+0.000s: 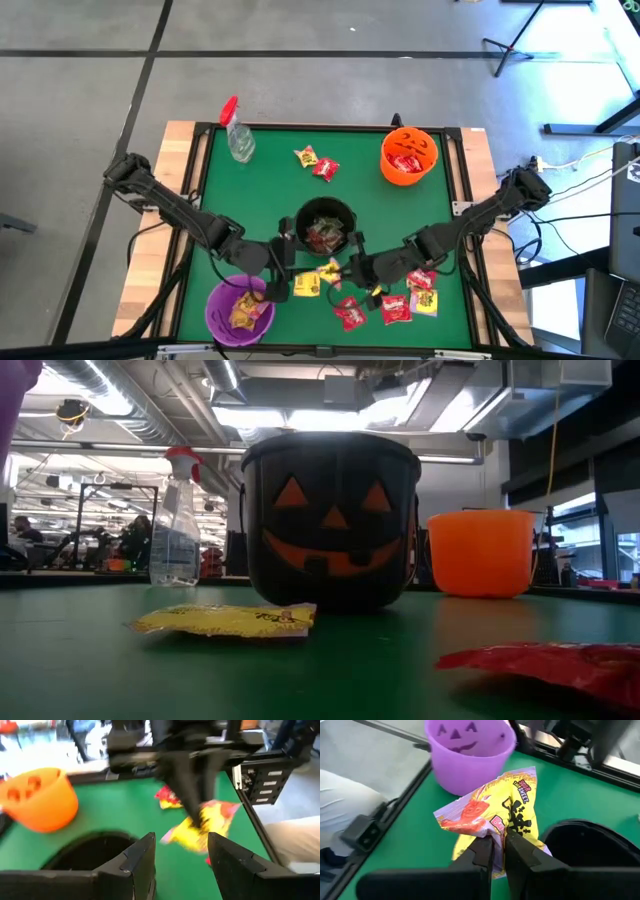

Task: Sort candy
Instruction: Put the yellow candy into the purple bucket

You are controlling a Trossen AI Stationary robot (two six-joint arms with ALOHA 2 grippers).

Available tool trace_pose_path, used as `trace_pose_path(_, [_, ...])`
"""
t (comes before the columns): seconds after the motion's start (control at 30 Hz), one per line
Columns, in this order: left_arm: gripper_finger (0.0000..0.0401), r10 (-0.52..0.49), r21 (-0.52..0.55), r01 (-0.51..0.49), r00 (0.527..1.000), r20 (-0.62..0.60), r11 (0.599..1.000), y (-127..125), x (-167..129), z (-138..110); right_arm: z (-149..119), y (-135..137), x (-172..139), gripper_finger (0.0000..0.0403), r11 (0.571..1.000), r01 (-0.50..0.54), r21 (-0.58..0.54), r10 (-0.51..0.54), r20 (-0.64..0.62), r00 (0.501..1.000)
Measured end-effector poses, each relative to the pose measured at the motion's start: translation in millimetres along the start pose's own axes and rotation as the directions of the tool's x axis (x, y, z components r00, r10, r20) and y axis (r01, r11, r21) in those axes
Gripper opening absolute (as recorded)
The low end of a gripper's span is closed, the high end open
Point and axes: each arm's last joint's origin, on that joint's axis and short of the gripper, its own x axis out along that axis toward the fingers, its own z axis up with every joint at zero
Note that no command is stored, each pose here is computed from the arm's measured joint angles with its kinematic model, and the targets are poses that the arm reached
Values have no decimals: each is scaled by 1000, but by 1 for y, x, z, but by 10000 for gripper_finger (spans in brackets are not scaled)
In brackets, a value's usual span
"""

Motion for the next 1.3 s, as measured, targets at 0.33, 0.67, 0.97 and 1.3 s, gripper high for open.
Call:
trace_pose_path(0.33, [177, -49, 213, 45, 999, 13, 976, -14, 22, -9, -2, -16, 4, 33, 1000, -3, 24, 3, -16, 1000])
trace_pose_path(0.67, [176, 78, 279, -62, 996, -47, 958, -13, 20, -18, 1, -17, 4, 33, 999, -7, 32, 6, 13, 1000])
trace_pose_path(0.97, [166, 91, 278, -70, 994, -62, 958, -12, 20, -20, 2, -17, 4, 33, 999, -7, 35, 6, 29, 1000])
trace_pose_path(1.3, [61, 48, 272, -27, 996, -71, 962, -14, 20, -20, 2, -17, 5, 33, 999, -7, 36, 6, 30, 1000])
